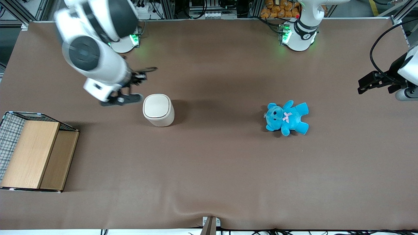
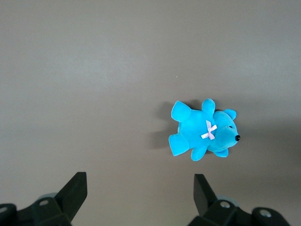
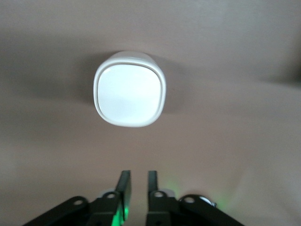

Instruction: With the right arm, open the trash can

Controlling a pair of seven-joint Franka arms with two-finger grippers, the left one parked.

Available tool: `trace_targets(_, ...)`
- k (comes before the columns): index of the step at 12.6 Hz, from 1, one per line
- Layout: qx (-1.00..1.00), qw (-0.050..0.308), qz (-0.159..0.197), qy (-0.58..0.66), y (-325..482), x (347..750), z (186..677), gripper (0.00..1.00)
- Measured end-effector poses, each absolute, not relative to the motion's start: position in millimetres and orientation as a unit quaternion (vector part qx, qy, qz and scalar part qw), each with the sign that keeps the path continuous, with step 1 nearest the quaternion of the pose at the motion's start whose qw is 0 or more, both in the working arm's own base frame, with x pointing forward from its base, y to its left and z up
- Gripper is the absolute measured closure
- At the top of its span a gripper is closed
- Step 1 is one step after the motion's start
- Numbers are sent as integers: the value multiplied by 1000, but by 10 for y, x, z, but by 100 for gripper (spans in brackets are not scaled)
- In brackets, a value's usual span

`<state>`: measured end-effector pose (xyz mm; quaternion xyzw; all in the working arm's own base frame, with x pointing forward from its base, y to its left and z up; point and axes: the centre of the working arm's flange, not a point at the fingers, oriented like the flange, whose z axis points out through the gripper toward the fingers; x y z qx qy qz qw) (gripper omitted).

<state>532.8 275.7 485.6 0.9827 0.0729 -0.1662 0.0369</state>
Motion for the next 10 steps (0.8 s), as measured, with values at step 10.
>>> trace_targets(10,981,36,-189,39,2699,5425,3057,99)
